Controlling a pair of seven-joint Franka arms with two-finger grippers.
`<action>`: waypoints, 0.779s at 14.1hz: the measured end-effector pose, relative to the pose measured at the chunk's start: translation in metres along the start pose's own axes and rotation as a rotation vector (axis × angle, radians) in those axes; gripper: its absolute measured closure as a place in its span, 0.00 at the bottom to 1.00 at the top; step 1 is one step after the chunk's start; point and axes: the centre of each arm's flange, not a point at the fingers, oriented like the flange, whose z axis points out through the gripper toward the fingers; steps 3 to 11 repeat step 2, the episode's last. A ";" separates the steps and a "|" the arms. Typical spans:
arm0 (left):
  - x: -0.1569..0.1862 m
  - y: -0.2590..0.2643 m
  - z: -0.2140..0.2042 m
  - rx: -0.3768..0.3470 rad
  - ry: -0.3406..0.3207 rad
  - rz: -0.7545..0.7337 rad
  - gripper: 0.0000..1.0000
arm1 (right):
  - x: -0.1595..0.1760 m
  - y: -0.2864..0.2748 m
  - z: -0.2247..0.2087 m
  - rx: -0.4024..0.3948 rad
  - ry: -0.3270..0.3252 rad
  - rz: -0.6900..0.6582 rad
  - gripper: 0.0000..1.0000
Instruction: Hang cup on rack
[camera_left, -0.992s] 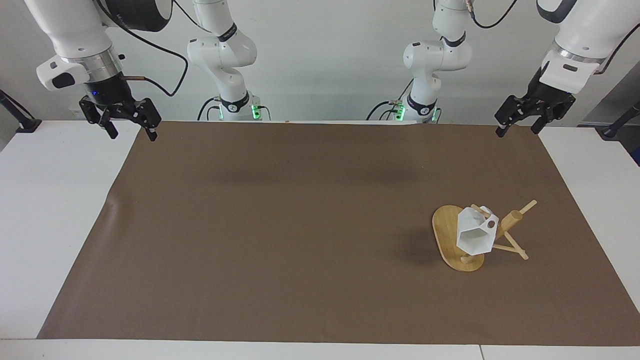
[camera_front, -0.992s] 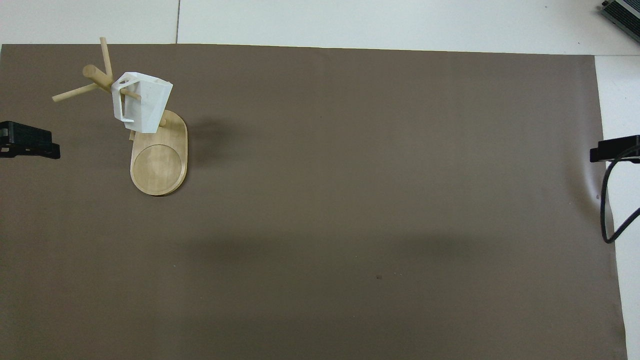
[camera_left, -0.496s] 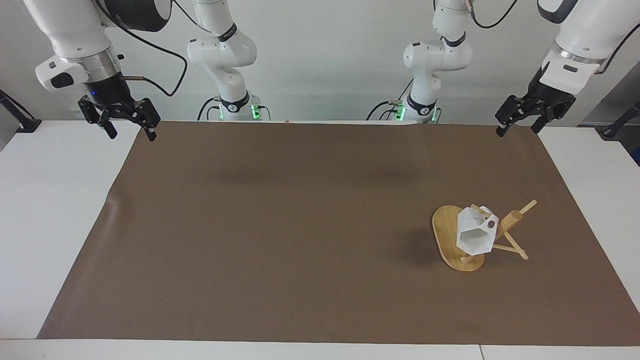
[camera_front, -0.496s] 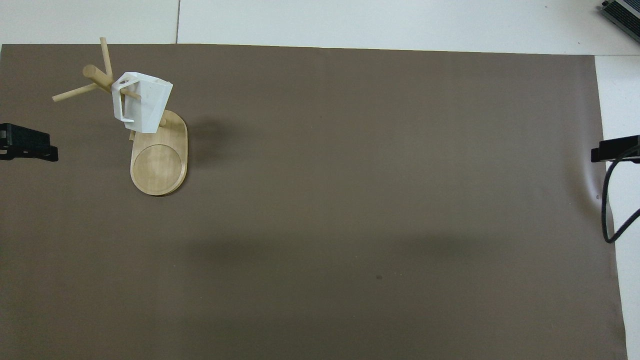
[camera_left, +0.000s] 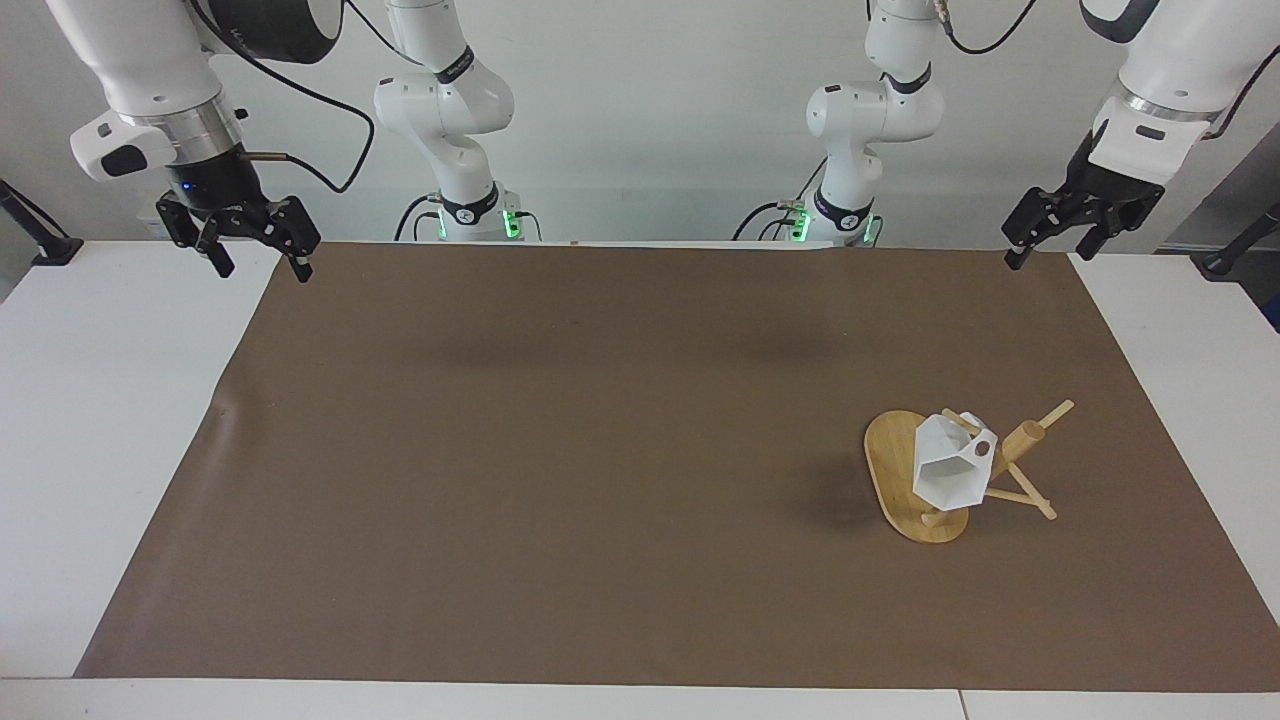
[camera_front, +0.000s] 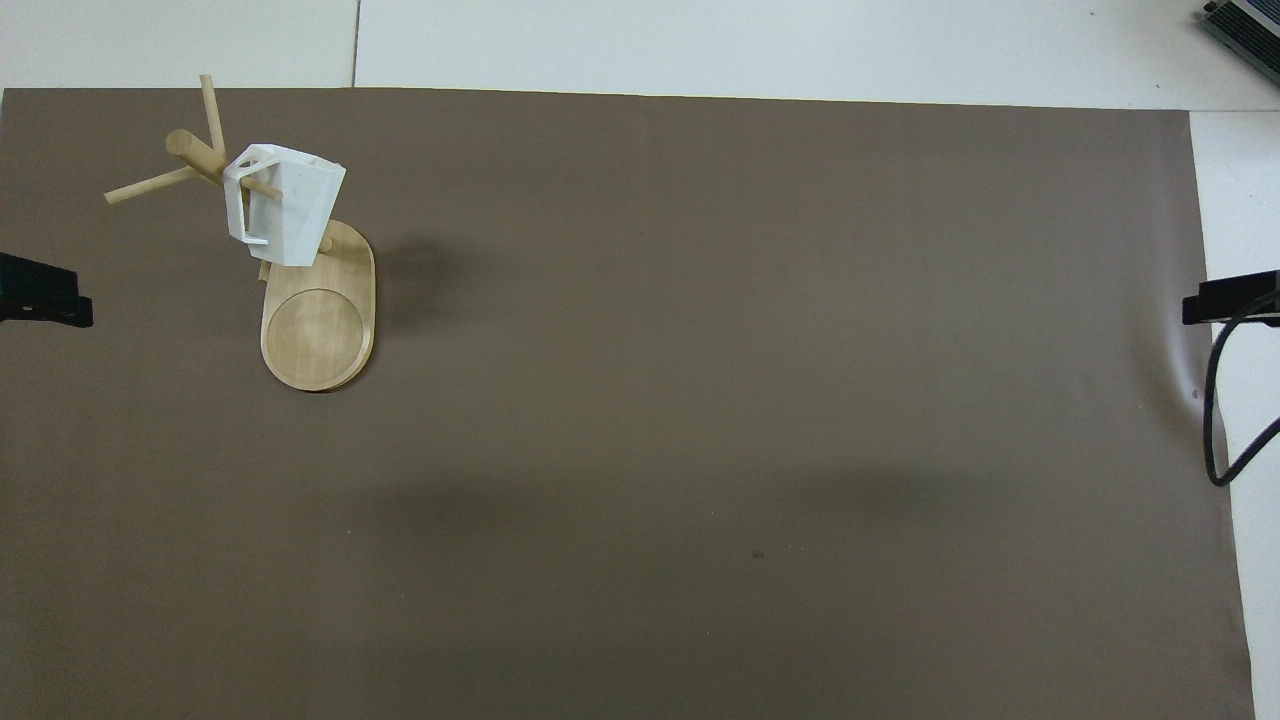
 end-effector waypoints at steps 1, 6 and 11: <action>0.000 0.000 0.000 0.000 0.000 0.000 0.00 | 0.000 0.000 0.000 0.000 0.000 0.000 0.00; 0.000 0.000 0.000 0.000 0.000 0.001 0.00 | 0.000 0.000 0.000 0.000 0.000 0.000 0.00; 0.000 0.000 0.000 0.000 0.000 0.001 0.00 | 0.000 0.000 0.000 0.000 0.000 0.000 0.00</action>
